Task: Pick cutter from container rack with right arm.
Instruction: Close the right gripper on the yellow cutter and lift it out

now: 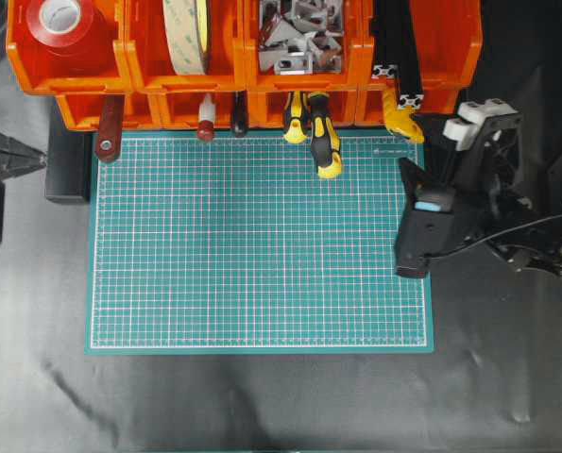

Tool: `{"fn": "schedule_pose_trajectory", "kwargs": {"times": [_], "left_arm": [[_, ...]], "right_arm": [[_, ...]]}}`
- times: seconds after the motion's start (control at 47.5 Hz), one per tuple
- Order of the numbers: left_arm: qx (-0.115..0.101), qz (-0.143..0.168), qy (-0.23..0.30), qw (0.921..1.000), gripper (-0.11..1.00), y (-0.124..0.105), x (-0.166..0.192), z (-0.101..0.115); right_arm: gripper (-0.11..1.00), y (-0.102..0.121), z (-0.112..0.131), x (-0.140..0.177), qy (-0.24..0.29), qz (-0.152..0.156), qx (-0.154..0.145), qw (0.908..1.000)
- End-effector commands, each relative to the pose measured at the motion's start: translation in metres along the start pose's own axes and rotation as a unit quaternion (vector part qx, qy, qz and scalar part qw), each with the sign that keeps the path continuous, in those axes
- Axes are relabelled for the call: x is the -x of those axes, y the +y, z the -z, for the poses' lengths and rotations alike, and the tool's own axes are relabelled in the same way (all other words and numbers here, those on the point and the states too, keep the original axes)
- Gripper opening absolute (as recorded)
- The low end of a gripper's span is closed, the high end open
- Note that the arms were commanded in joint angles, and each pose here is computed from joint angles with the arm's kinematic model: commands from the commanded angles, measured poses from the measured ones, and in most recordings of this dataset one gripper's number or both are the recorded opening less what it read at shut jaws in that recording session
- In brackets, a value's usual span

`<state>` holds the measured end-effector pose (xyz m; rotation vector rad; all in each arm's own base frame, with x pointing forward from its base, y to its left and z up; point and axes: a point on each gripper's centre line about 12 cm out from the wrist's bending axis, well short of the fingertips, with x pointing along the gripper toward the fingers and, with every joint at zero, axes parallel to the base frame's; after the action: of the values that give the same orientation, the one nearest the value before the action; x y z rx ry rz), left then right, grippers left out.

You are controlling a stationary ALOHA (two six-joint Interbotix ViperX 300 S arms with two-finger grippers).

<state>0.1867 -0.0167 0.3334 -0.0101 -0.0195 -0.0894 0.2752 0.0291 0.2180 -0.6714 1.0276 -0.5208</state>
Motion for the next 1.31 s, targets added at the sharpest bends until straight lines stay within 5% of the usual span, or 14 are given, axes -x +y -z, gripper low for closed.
{"fn": "schedule_pose_trajectory", "kwargs": {"times": [0.0,0.526,0.821,1.284], "left_arm": [[0.001,0.004,-0.011,0.9999,0.0,-0.002,-0.002,-0.01],[0.001,0.006,-0.011,0.9999,0.0,-0.002,-0.002,-0.01],[0.026,0.007,-0.008,0.9996,0.0,-0.002,-0.002,-0.007],[0.034,0.007,-0.013,0.9993,0.0,-0.002,0.001,-0.008]], "right_arm": [[0.71,-0.001,-0.004,-0.003,-0.002,0.004,0.0,1.0],[0.66,-0.002,0.001,-0.012,0.031,0.031,0.007,0.999],[0.26,0.006,-0.006,-0.012,0.005,0.003,-0.022,0.9997],[0.24,-0.003,-0.018,0.013,-0.004,0.053,-0.049,0.9974]]}}
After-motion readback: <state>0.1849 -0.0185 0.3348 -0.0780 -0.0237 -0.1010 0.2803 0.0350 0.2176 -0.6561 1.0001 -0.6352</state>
